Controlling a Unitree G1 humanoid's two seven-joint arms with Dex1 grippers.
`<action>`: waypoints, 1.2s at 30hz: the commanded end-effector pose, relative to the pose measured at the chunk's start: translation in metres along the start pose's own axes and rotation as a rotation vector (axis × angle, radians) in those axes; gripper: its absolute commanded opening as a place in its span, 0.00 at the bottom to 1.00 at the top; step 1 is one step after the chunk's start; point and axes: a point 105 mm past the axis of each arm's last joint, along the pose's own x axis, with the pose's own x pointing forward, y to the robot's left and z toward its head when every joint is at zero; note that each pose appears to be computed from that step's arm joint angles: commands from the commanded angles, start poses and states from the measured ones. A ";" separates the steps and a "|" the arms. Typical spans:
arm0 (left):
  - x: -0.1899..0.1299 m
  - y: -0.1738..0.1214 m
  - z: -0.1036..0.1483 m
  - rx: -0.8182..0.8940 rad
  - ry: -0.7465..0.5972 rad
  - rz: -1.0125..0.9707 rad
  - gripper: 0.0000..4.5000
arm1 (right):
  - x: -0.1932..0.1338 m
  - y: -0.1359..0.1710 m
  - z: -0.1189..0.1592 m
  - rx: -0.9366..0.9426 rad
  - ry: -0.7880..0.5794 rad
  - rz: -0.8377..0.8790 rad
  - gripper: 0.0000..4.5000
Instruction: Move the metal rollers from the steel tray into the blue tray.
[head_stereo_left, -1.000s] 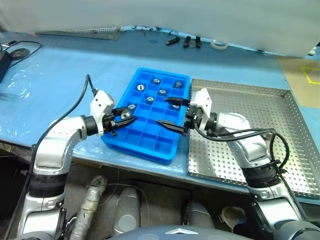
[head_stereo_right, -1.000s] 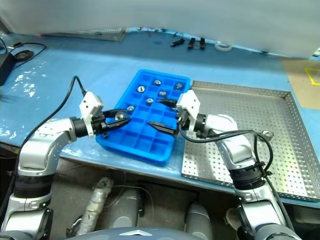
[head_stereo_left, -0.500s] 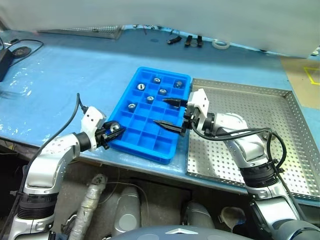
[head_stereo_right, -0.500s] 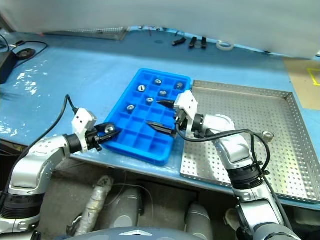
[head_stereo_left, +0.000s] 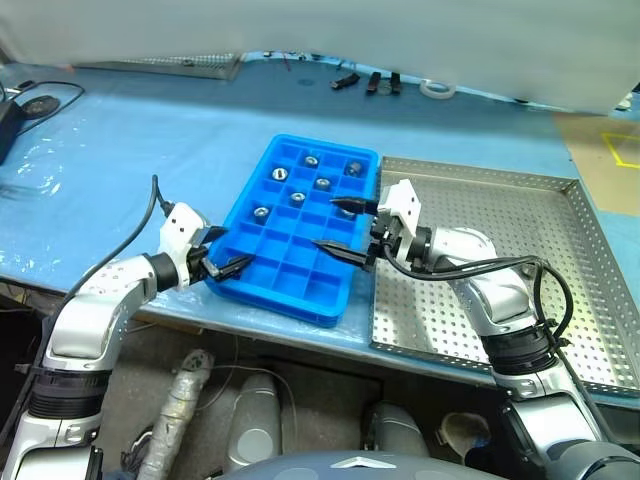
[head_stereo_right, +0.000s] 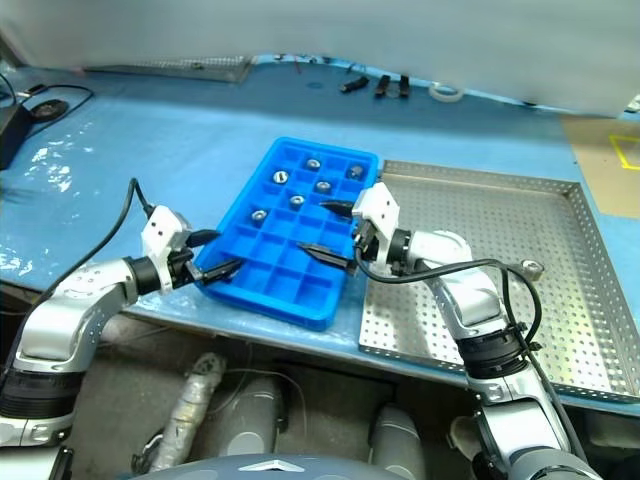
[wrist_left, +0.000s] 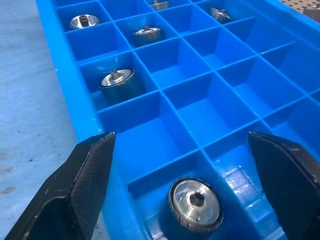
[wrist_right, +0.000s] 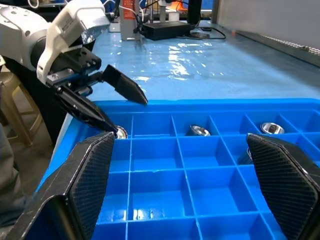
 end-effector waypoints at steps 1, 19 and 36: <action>0.013 -0.003 0.024 0.036 -0.070 -0.051 1.00 | -0.008 -0.008 0.012 -0.055 -0.032 -0.060 1.00; 0.185 -0.081 0.093 0.226 -0.114 -0.432 1.00 | -0.112 -0.009 0.018 -0.137 0.048 -0.694 1.00; 0.214 -0.108 0.051 0.217 0.128 -0.386 1.00 | -0.137 0.026 0.012 -0.088 0.105 -0.890 1.00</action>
